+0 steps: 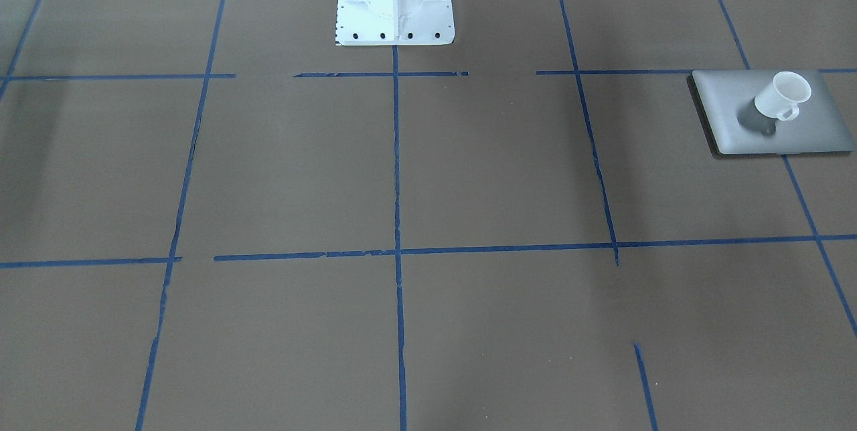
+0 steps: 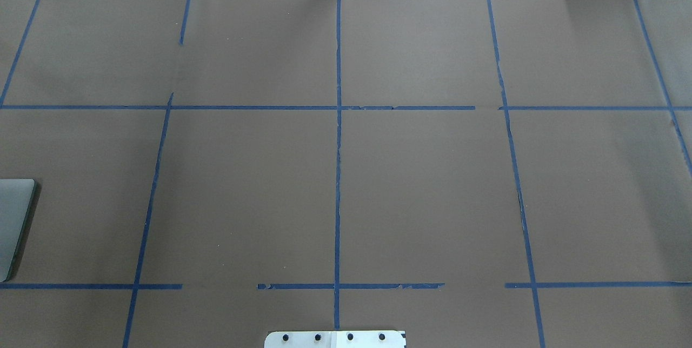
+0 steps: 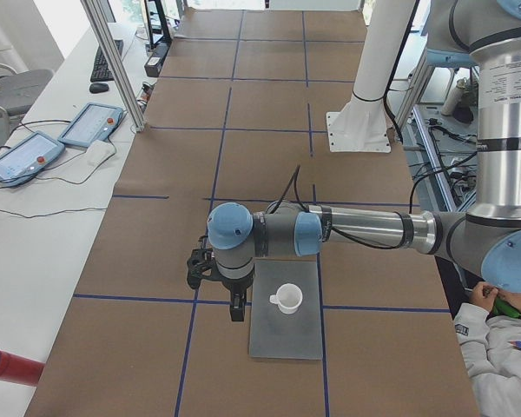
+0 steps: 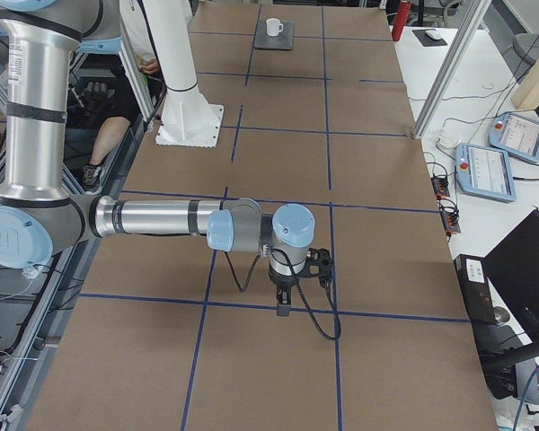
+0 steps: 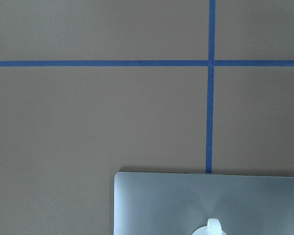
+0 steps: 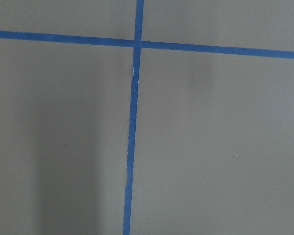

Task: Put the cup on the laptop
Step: 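Lower the cup onto the silver laptop and open the left gripper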

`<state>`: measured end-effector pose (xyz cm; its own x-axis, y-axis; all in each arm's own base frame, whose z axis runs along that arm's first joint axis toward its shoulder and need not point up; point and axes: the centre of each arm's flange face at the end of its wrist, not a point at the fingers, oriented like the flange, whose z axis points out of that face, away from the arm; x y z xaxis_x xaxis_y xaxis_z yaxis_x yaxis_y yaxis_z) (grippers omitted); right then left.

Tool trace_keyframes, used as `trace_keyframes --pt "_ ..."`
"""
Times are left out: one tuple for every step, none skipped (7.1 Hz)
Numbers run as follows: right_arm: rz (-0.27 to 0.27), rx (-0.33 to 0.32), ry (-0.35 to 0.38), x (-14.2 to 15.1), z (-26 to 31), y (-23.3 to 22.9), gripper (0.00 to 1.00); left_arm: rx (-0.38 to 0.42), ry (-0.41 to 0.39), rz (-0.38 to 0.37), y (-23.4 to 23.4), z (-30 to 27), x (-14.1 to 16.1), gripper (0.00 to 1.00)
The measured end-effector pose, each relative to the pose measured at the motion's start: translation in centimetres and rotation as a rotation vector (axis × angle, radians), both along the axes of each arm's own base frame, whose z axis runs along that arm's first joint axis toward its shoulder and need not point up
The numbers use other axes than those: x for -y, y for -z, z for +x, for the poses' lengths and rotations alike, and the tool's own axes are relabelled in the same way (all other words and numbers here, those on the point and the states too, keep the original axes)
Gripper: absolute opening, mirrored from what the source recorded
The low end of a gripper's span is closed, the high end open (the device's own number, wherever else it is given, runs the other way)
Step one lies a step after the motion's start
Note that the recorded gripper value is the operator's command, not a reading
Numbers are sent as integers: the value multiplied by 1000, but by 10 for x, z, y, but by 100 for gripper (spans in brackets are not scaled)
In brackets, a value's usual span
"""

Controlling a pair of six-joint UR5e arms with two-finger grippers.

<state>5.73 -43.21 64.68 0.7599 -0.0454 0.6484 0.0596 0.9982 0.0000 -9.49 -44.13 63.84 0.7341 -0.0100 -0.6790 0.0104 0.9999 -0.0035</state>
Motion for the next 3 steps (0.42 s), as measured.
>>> trace_keyframes --pt "0 0 0 0 0 0 100 -12 0 3 1 1 1 100" --pt "0 0 0 0 0 0 100 -17 1 8 3 1 3 100" --pt "1 0 0 0 0 0 100 -19 1 14 6 1 6 100"
